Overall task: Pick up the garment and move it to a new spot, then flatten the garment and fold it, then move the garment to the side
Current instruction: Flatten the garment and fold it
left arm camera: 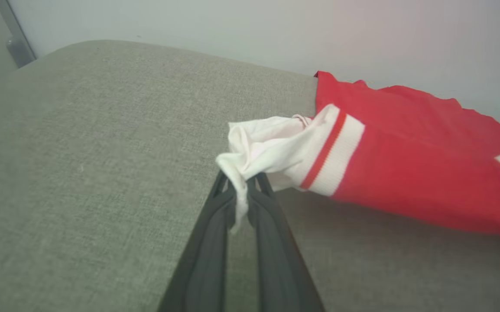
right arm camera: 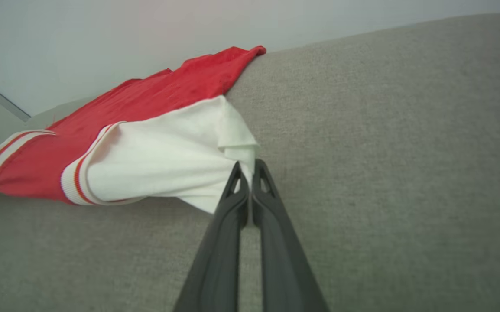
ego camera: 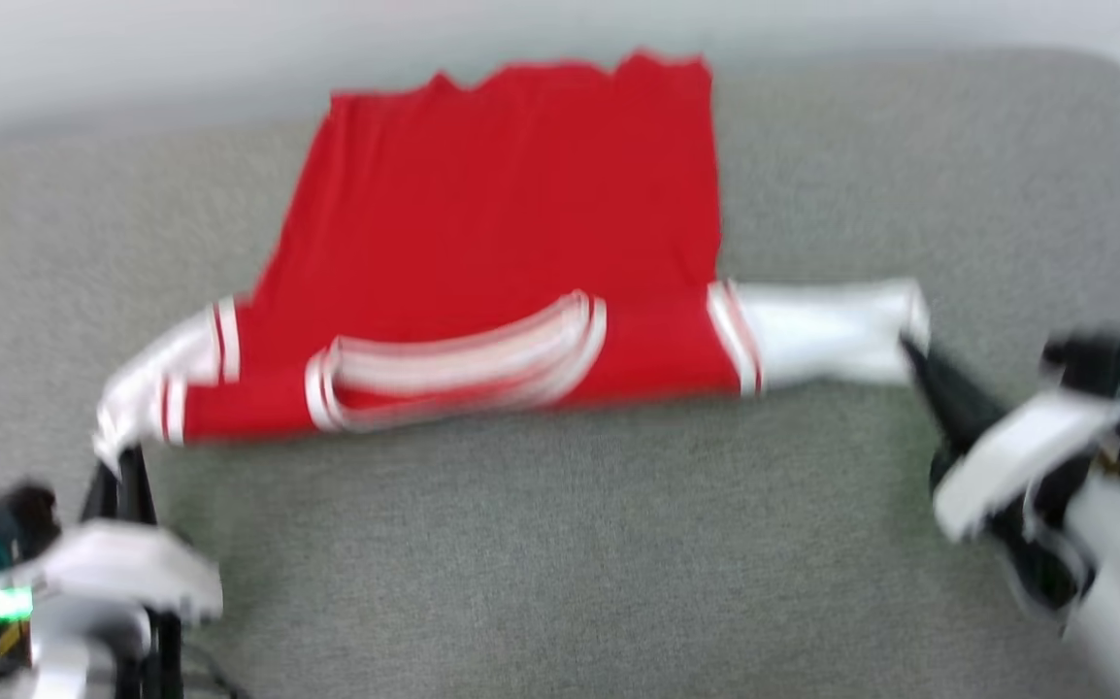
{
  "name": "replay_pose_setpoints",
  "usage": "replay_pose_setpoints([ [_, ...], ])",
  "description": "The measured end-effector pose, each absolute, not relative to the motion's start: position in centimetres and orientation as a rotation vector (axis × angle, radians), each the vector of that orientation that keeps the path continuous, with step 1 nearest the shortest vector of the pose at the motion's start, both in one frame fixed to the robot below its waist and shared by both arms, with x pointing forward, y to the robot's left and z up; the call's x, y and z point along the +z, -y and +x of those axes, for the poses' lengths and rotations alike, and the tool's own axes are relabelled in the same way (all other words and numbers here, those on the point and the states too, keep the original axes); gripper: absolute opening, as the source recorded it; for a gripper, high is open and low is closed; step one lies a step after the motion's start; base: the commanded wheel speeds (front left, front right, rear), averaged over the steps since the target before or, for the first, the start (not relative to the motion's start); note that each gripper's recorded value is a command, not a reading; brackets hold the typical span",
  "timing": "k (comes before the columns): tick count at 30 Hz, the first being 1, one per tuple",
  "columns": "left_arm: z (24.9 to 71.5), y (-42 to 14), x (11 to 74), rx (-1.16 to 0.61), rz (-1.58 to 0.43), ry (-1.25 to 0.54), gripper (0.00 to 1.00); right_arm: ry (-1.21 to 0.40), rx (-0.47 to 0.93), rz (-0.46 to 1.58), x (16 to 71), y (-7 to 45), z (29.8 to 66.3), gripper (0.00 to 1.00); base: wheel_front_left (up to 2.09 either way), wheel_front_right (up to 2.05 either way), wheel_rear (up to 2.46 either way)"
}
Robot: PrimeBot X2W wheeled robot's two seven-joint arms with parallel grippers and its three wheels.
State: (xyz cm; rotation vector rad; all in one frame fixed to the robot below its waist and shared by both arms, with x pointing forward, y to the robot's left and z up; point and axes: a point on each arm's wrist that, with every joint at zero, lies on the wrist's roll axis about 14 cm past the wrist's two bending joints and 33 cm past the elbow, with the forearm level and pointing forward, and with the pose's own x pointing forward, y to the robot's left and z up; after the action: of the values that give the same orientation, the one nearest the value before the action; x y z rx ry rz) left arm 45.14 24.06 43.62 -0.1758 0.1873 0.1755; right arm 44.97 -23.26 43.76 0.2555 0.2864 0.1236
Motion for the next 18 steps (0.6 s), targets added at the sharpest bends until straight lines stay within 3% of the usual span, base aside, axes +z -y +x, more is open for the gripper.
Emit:
replay_pose_setpoints([
  [12, 34.0, -24.5, 43.0, 0.209, -0.219, -0.269, 0.0, -0.34, 0.072, 0.302, 40.4, 22.4, 34.8, 0.0, 0.0, 0.0, 0.0],
  [18, 31.7, -23.1, 41.4, 0.183, -0.249, -0.332, 0.0, -0.352, 0.041, 0.302, 39.2, 22.3, 32.6, 0.0, 0.0, 0.0, 0.0],
])
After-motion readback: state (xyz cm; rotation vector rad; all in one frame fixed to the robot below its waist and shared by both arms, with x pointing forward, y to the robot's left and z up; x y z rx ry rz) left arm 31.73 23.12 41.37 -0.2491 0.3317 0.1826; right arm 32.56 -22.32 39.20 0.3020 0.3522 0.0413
